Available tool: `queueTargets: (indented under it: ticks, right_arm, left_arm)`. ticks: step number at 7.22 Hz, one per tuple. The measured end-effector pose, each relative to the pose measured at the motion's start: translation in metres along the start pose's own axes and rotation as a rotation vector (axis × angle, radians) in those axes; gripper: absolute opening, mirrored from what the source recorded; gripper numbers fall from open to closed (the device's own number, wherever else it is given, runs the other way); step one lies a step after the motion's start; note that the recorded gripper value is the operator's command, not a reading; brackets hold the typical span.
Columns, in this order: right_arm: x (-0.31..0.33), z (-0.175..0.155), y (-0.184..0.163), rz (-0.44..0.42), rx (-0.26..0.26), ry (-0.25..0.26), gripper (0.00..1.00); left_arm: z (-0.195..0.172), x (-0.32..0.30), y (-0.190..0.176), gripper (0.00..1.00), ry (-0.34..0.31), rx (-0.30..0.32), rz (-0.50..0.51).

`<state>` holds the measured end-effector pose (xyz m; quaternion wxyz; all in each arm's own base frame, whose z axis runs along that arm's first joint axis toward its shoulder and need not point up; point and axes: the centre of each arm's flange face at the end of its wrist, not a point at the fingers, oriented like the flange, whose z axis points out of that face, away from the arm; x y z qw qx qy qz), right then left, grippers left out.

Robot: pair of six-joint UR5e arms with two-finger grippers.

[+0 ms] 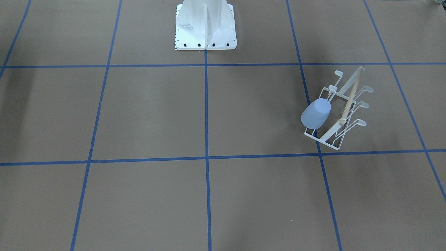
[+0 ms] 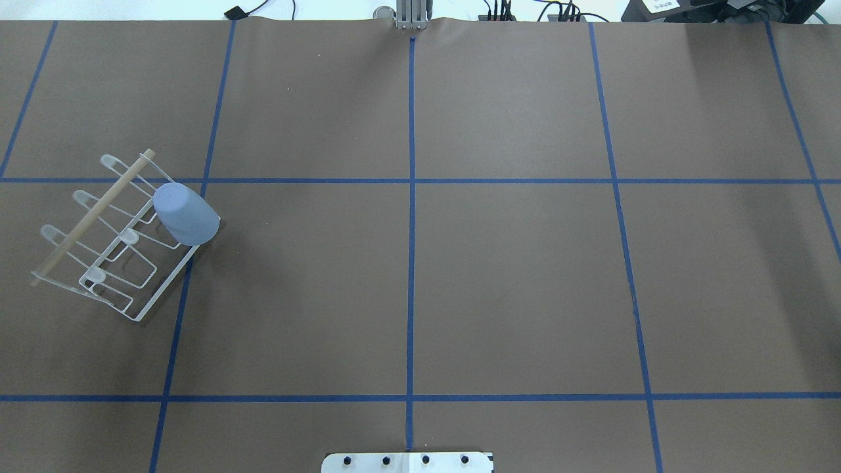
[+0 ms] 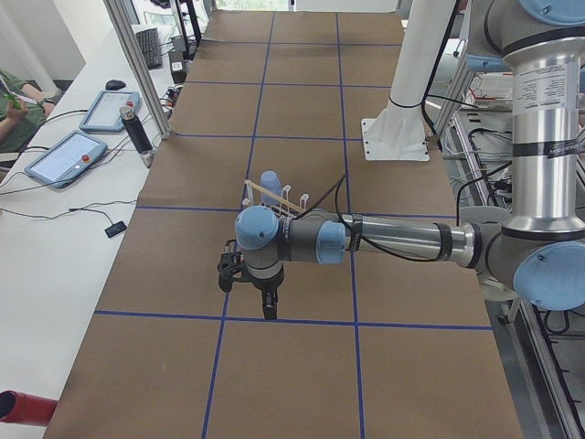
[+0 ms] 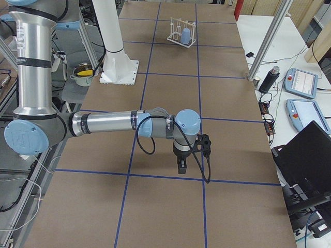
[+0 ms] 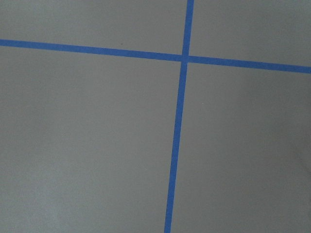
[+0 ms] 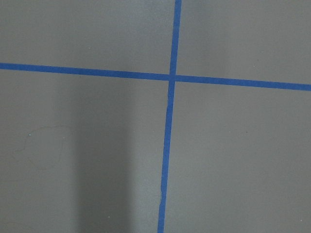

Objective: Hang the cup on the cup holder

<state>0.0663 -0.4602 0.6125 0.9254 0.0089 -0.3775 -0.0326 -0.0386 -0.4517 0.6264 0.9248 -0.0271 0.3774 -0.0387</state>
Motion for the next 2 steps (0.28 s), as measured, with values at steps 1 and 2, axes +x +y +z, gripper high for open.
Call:
queueTargets:
  ticks: [1,2]
  right_arm:
    - [-0.0003,-0.0002,-0.0001,-0.001,0.001,-0.001,1.00]
    - [-0.0007,-0.0005,-0.0001,-0.002,0.001,-0.002,1.00]
  left_arm:
    - [-0.0005,0.0000,0.0001,0.98,-0.002,0.001,0.000]
    - [-0.0006,-0.0002,0.0001,0.98,-0.004,0.002,0.001]
